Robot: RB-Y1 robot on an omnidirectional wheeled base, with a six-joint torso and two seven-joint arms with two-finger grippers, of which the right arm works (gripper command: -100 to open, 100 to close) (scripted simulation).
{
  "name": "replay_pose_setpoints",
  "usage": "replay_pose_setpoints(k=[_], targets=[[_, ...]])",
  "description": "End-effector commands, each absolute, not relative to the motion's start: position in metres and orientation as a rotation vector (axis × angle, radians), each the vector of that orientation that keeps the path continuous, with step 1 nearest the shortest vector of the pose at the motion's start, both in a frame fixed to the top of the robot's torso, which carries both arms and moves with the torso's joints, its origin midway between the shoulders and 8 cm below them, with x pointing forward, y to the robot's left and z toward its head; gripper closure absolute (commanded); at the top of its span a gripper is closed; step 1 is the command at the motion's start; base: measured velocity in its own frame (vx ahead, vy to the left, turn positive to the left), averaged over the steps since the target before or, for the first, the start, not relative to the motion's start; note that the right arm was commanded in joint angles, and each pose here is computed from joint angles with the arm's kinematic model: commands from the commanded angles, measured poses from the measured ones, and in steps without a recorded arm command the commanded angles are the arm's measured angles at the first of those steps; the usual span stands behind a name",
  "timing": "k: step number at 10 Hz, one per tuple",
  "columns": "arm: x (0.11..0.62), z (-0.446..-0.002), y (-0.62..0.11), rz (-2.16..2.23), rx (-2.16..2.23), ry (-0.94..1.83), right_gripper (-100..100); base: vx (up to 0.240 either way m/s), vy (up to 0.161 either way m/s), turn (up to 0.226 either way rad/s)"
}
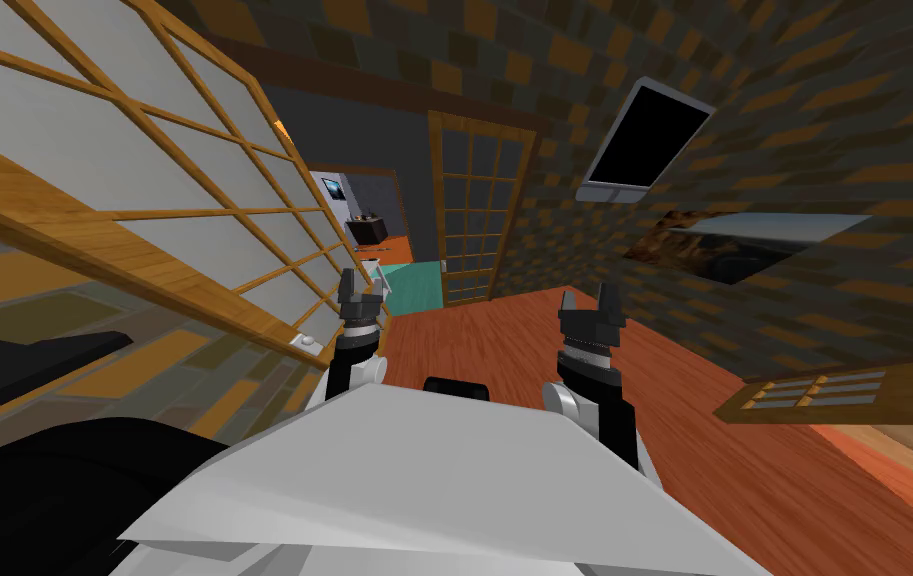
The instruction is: Pull the door open
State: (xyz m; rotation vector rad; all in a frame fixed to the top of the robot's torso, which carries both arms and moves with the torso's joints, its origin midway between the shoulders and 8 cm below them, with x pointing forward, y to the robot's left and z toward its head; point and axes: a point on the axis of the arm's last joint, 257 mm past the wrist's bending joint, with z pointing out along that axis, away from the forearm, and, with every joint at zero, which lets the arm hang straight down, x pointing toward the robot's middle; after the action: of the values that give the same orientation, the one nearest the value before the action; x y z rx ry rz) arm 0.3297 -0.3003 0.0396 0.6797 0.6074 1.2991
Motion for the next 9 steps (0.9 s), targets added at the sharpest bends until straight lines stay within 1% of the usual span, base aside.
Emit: replay_pose_setpoints(k=[1,7,9], targets=[[0.336,0.029,-0.303,1.338,0.714,0.602,-100,0.070,0.020,0.179],[0.354,-0.007,-0.312,1.456,0.827,0.572,-100,0.112,0.019,0.146],[0.359,-0.019,-0.315,1.491,0.864,0.559,-100,0.101,0.006,0.116]])
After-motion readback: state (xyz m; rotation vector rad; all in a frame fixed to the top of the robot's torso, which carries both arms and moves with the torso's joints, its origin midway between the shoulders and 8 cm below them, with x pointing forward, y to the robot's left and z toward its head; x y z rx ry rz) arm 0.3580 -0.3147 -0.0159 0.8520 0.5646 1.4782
